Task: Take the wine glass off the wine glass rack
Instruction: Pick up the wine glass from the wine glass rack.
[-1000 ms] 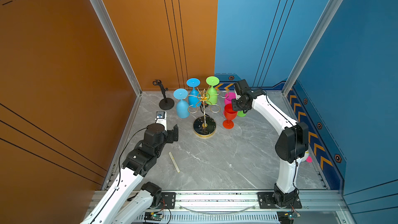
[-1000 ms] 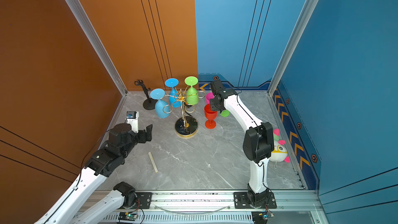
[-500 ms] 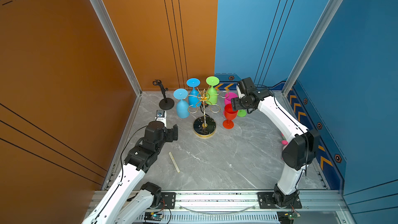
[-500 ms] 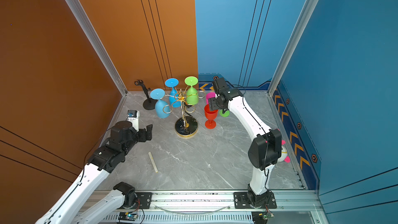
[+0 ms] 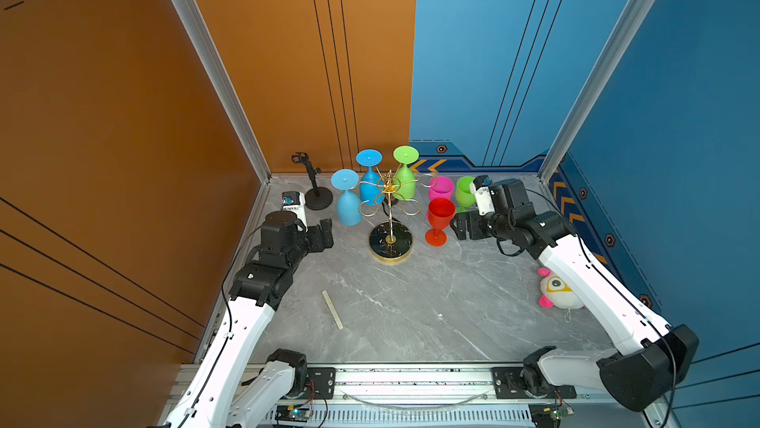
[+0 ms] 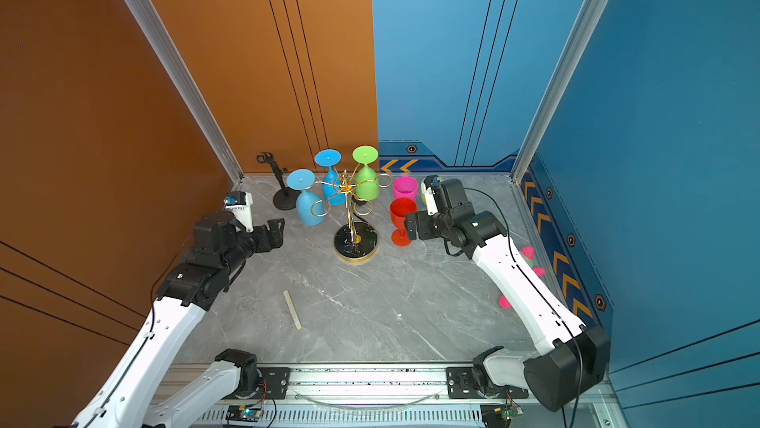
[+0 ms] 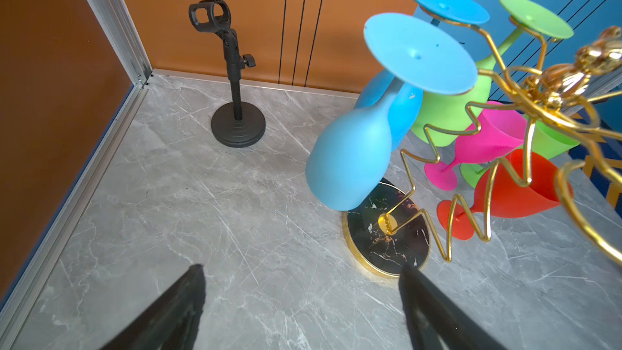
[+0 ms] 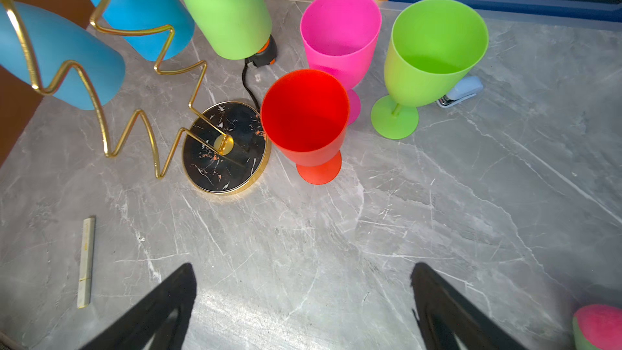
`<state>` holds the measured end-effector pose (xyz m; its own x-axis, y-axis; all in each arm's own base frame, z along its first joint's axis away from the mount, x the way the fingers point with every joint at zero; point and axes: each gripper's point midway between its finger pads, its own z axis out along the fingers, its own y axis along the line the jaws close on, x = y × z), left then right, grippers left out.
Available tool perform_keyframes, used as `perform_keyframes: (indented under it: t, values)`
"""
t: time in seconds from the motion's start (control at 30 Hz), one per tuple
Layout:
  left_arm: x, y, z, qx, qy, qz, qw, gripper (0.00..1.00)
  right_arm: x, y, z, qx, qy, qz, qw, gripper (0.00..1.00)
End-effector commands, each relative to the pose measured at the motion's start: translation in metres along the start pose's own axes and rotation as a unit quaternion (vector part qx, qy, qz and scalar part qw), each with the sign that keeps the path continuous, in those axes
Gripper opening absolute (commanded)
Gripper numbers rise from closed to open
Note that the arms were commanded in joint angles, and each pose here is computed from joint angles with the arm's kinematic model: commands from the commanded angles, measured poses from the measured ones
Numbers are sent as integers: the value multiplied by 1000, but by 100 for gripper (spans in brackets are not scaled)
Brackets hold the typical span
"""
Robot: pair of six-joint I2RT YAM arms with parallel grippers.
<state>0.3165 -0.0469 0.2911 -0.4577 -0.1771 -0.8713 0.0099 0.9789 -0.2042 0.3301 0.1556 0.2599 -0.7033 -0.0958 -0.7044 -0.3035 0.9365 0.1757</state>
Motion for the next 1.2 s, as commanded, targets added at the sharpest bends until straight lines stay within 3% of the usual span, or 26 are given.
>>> perform_keyframes:
  t: [0.0, 0.43, 0.77, 1.17]
  values:
    - [-22, -15, -3, 41, -6, -34, 999, 88, -2, 12, -11, -45, -38, 5, 998, 99]
    - [-60, -36, 24, 97, -6, -136, 986, 73, 38, 19, -25, -90, -48, 6, 995, 99]
    - [-74, -43, 51, 158, 0, -229, 961, 60, 45, 19, -28, -95, -52, 12, 994, 98]
    - [-81, -44, 66, 186, 1, -255, 949, 50, 49, 19, -25, -98, -47, 18, 994, 98]
